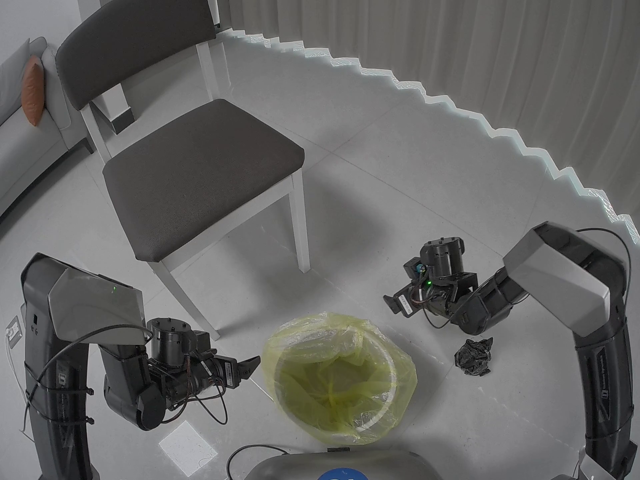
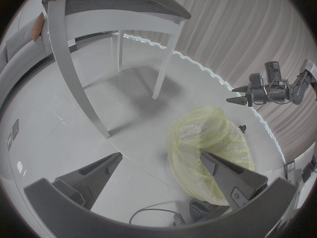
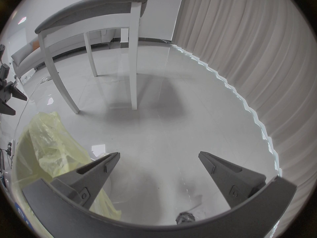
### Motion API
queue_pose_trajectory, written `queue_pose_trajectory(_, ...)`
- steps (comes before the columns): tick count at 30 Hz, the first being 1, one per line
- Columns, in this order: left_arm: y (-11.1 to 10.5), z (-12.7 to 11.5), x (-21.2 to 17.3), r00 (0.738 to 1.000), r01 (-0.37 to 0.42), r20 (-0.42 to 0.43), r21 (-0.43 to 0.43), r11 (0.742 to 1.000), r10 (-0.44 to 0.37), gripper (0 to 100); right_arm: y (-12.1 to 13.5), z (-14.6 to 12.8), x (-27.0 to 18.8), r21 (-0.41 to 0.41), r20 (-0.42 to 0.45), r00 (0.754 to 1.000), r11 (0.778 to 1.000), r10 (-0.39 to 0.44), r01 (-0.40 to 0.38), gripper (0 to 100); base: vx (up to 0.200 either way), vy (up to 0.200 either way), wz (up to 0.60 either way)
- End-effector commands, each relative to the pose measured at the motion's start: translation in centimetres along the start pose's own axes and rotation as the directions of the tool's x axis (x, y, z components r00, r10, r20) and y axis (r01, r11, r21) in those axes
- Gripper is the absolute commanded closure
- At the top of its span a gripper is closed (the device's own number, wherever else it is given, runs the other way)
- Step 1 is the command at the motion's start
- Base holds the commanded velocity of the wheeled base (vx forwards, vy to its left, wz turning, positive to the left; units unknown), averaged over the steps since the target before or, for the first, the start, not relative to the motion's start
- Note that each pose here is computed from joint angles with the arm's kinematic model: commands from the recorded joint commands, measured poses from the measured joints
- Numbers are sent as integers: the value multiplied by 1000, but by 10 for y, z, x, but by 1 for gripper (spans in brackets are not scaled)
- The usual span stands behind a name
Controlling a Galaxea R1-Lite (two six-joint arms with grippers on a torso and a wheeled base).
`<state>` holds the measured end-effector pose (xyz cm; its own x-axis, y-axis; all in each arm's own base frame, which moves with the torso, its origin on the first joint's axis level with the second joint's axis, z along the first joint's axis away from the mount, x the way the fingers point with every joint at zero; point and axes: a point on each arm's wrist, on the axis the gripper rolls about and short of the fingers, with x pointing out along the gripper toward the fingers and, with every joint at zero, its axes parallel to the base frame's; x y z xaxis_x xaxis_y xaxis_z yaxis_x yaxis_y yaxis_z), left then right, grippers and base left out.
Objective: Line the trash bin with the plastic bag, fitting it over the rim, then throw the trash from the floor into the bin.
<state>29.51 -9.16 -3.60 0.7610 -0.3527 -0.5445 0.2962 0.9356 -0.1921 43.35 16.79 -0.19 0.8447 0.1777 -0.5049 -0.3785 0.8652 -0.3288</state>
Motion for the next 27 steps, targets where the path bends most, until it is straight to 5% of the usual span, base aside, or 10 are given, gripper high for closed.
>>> queue_pose_trajectory(1,-1,4,-5,1000,2,14,-2,1000,-2,0,-31,7,-35,21,-35,998,999,-48,49,0,0,0,0)
queue_pose_trajectory(12,-8,16,-28,989,76,127,13,997,-77,0,-55,-32,-70,45,-190,980,996,-66,76,0,0,0,0)
queue_pose_trajectory(16,-6,11,-35,990,70,124,9,998,-70,0,-67,-48,-73,64,-240,967,993,-83,102,0,-200,0,0)
queue_pose_trajectory(27,-6,12,-40,988,63,139,0,998,-62,0,-84,-74,-63,91,-316,944,987,-100,135,0,0,0,0)
